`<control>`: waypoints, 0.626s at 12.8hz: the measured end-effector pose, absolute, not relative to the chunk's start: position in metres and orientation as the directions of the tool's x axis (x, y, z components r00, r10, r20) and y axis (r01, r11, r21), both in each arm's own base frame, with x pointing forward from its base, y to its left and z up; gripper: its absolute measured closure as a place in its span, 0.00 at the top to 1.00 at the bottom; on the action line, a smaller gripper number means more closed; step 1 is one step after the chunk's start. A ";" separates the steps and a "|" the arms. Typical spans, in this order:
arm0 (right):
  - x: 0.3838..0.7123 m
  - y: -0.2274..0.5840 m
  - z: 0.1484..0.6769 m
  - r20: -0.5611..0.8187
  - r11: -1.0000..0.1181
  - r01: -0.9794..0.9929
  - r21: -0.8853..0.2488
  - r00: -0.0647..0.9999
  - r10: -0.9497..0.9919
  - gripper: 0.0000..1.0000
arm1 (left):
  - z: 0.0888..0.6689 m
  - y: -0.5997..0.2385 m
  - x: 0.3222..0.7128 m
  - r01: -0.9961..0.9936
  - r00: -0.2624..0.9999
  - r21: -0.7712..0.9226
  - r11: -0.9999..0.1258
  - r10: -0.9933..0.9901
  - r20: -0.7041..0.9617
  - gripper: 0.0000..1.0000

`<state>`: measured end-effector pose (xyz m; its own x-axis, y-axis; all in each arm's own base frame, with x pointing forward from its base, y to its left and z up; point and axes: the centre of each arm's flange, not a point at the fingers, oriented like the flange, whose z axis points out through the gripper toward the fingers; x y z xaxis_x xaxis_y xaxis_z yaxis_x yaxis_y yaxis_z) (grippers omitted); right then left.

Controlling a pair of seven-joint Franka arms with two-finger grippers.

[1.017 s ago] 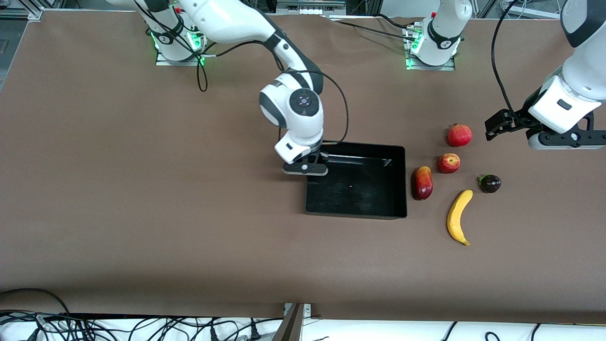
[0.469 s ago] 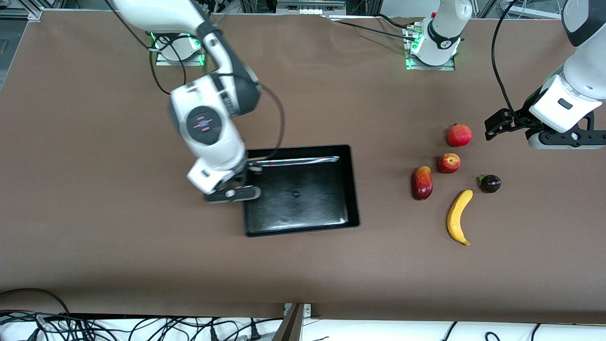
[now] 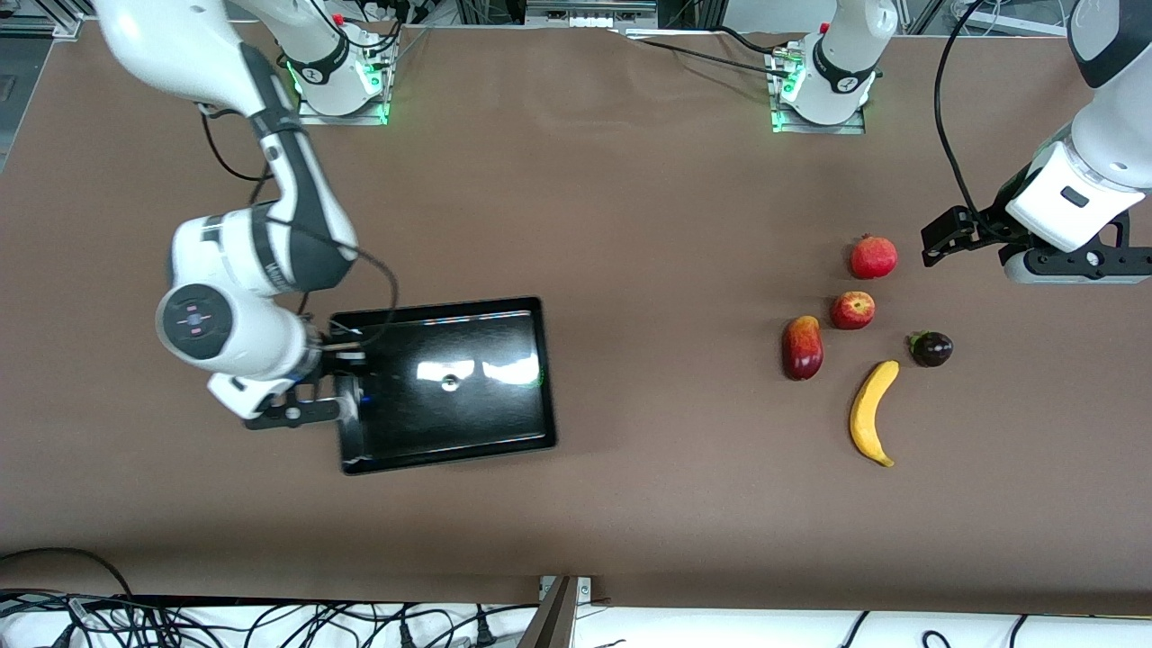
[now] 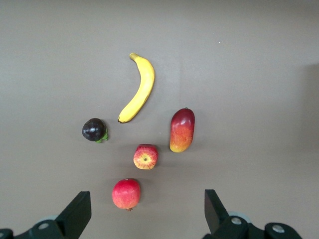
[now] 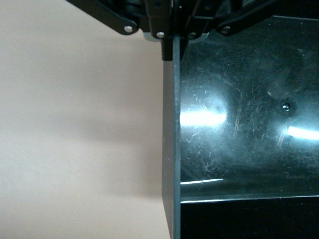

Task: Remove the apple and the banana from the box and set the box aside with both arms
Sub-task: 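Drag the tray across the table away from the fruits with the right gripper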

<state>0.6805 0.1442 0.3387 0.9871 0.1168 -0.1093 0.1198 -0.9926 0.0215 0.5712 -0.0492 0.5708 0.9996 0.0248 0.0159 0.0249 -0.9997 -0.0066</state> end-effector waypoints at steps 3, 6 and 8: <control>0.657 0.104 0.319 -0.056 -0.995 0.095 0.023 0.994 0.093 0.04 | 0.571 -0.050 0.571 0.024 1.000 -0.007 -1.000 0.024 0.016 1.00; 0.623 0.064 0.279 -0.003 -0.992 0.119 0.035 0.993 0.119 0.04 | 0.571 -0.050 0.571 0.024 1.000 -0.007 -1.000 0.024 0.015 1.00; 0.609 0.040 0.263 0.023 -0.992 0.123 0.028 0.992 0.124 0.04 | 0.571 -0.050 0.571 0.024 1.000 -0.007 -1.000 0.024 0.015 1.00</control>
<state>0.6091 0.0403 0.2628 0.9920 0.1241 0.0226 0.1234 -0.9920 0.0284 0.5711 -0.0498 0.5708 0.9996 0.0237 0.0153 0.0238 -0.9997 -0.0067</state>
